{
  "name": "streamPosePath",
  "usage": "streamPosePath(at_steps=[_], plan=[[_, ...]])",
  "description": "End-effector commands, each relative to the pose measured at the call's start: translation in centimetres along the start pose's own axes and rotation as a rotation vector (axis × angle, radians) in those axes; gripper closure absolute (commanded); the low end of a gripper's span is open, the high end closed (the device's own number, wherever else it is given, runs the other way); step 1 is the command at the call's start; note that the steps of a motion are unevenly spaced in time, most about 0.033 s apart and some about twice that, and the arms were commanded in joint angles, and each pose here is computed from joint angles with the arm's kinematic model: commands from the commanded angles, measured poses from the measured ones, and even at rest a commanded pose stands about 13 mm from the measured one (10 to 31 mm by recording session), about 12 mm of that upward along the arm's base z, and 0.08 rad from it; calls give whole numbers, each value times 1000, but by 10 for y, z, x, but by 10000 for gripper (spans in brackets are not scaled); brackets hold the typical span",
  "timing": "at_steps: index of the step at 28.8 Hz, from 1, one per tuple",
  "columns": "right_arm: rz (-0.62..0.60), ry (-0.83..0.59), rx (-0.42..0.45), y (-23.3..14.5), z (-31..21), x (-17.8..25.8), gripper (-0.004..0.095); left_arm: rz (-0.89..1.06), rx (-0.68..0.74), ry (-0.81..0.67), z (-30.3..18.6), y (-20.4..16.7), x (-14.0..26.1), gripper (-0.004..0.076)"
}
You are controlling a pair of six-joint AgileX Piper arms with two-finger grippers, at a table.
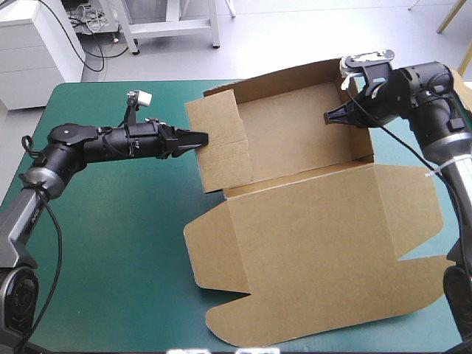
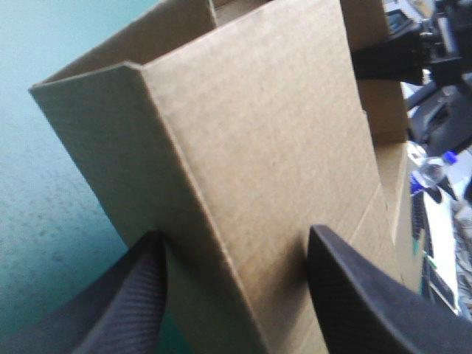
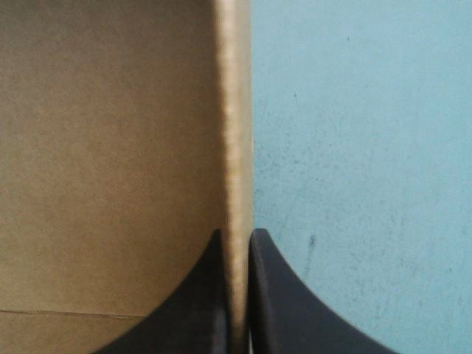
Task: Fold the box
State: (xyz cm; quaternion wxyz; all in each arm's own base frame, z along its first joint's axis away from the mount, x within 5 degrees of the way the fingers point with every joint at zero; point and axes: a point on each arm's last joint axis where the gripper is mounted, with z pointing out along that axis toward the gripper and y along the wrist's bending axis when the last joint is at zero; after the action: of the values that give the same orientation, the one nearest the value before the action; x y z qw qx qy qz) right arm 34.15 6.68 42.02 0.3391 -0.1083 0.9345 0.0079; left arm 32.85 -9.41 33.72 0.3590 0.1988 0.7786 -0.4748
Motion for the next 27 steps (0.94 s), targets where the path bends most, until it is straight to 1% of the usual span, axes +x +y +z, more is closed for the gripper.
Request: streamPosePath(at_steps=[1,7,14,16,24,25,26,27], plan=[[-12,-202,-1,19,-30,-16,928,10,-47,-40,-11,-21,-19,321],[-50,-318,-23,51,-37,-24,928,-5,-172,0,-10,-19,-23,321],[-68,-339,-56,66,-39,-24,928,-34,-298,-22,-9,-11,-25,321],[-62,-338,-72,67,-40,-24,928,-32,-303,-27,-8,-11,-26,321],[-65,-342,-78,68,-40,-25,928,-25,-320,-48,-9,-9,-28,328],[-63,-344,-83,69,-40,-25,928,-25,-320,-48,-9,-9,-28,349],[-61,-346,-86,69,-40,-25,928,-21,-325,-53,-9,-9,-28,459],[-61,-346,-86,69,-40,-25,928,-16,-325,-52,-9,-9,-28,521]])
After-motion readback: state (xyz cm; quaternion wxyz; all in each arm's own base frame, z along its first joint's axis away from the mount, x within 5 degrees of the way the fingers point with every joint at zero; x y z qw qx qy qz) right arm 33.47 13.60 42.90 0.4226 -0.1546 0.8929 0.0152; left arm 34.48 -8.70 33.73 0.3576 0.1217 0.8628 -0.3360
